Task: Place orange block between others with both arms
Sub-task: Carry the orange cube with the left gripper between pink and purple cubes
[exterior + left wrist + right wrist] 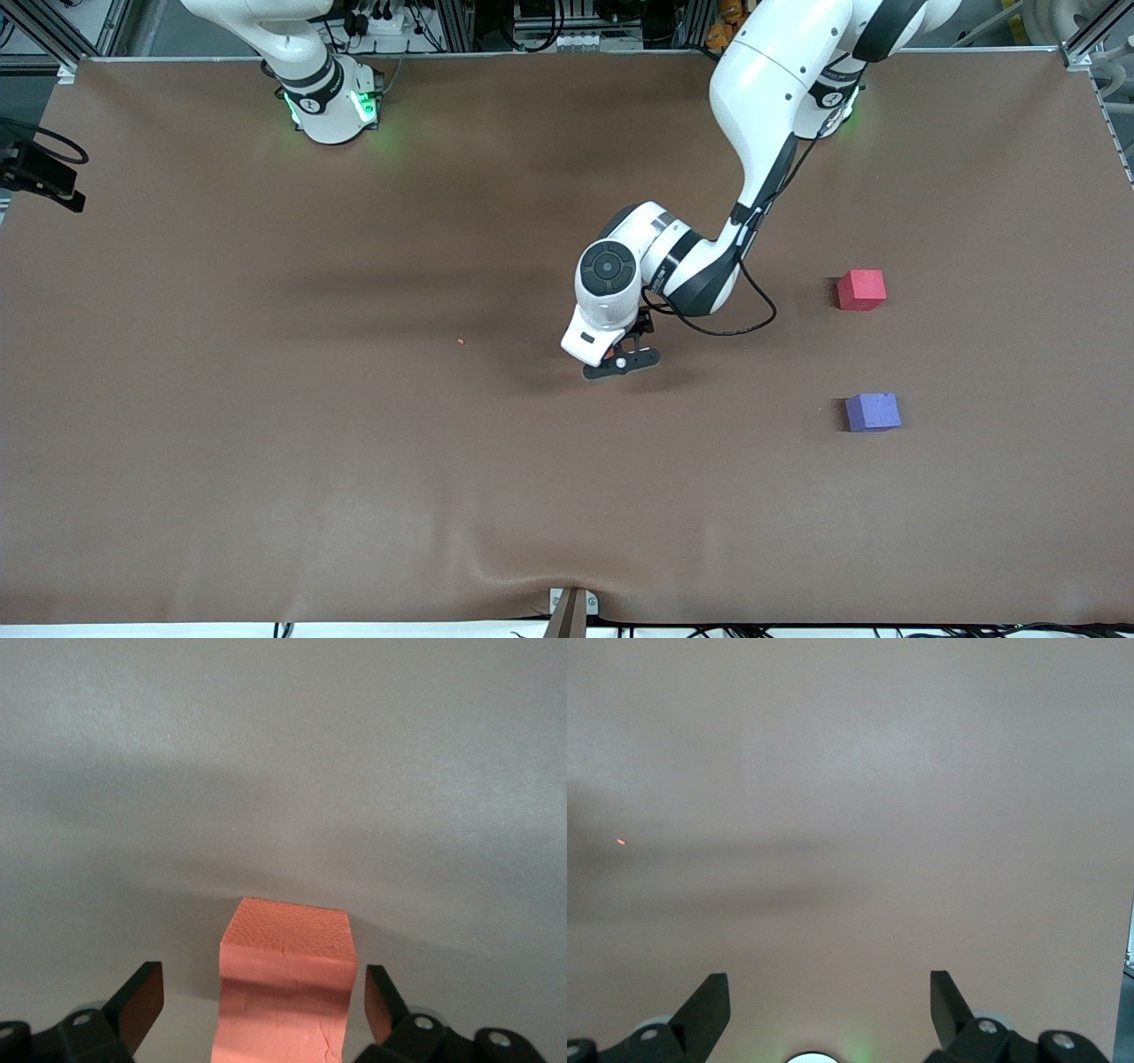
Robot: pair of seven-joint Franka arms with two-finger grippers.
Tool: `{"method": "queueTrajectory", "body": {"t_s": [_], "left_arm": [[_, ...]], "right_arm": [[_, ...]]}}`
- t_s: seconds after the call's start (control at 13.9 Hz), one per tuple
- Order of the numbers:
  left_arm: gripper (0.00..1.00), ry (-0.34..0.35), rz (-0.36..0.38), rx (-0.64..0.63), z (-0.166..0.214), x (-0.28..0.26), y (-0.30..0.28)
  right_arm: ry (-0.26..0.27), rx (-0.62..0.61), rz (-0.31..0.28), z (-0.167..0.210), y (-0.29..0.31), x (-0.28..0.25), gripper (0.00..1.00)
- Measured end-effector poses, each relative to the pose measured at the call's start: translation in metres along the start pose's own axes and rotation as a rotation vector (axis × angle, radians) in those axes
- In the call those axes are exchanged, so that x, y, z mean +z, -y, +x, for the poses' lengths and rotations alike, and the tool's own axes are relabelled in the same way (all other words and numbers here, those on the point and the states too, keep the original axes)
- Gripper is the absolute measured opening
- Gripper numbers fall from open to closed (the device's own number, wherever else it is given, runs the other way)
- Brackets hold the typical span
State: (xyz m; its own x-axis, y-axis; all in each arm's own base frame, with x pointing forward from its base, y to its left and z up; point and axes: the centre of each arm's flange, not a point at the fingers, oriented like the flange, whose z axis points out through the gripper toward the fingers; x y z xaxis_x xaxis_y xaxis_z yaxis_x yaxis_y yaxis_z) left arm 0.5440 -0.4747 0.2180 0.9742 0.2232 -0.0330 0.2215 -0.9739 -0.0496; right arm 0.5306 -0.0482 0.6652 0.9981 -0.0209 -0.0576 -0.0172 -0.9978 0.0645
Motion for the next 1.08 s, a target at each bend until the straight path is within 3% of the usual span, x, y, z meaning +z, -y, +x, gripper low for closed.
{"method": "queueTrajectory", "body": {"t_s": [0.36,0.5,0.79,1.08], "left_arm": [[1.00,0.014,0.016,0.010,-0.015,0.015,-0.008],[0.95,0.017,0.020,0.012,-0.016,0.018,-0.008],[0.57,0.013,0.018,0.022,-0.007,0.016,-0.003],[0.55,-0.001,0.002,0.018,0.040,-0.019,0.029]], "right_arm": [[0.000,0.010,0.007,0.000,-0.004,0.000,1.00],[0.000,0.018,0.009,0.000,-0.008,0.001,1.00],[-0.001,0.022,0.019,-0.001,-0.009,0.001,1.00],[0.001,0.021,0.022,-0.001,-0.009,0.001,1.00]]}}
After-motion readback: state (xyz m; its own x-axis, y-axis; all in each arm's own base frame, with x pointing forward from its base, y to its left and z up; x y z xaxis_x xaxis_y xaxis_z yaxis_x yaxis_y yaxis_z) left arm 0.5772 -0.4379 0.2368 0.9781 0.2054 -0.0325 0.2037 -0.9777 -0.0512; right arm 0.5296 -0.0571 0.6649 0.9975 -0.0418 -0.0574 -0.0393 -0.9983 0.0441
